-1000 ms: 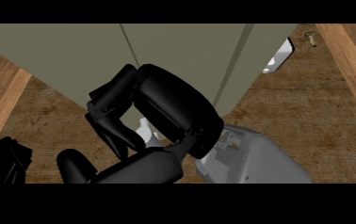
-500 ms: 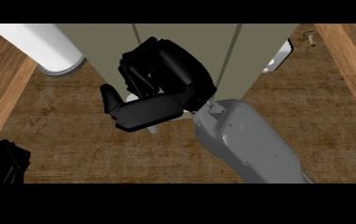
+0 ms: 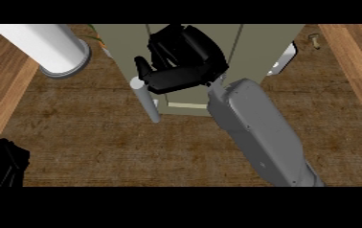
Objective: Pick up the wine, place it into the cabinet and close the cabinet
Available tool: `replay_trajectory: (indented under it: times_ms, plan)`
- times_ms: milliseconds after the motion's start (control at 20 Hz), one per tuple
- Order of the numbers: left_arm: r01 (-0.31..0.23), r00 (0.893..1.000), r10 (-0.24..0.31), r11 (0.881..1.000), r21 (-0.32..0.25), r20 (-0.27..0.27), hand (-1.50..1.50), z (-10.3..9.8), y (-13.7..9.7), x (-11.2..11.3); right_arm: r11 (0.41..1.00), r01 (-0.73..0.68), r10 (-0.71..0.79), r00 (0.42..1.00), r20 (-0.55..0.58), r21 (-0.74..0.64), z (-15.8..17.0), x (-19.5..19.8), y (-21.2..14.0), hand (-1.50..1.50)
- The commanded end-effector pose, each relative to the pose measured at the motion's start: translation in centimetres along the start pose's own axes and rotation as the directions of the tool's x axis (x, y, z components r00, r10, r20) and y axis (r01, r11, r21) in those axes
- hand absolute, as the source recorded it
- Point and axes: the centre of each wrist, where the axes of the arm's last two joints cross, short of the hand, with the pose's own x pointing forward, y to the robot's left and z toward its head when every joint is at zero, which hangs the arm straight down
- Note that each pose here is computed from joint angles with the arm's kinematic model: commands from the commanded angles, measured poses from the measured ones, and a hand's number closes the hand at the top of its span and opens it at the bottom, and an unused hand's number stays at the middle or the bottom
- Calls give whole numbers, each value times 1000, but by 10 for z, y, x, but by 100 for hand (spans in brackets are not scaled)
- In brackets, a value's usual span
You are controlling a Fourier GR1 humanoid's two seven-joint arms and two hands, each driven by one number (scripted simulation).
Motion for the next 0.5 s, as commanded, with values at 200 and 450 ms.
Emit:
replay_trajectory:
  times_ms: [200,450]
  plan:
    - [4,1000,-4,1000,5,-10,150,-6,-2,-7,992,-54,55,999,0,-113,-3,-9,-54,150]
    - [-16,1000,16,1000,-4,3,150,-7,0,-9,994,-55,54,998,-22,-90,0,-5,-74,150]
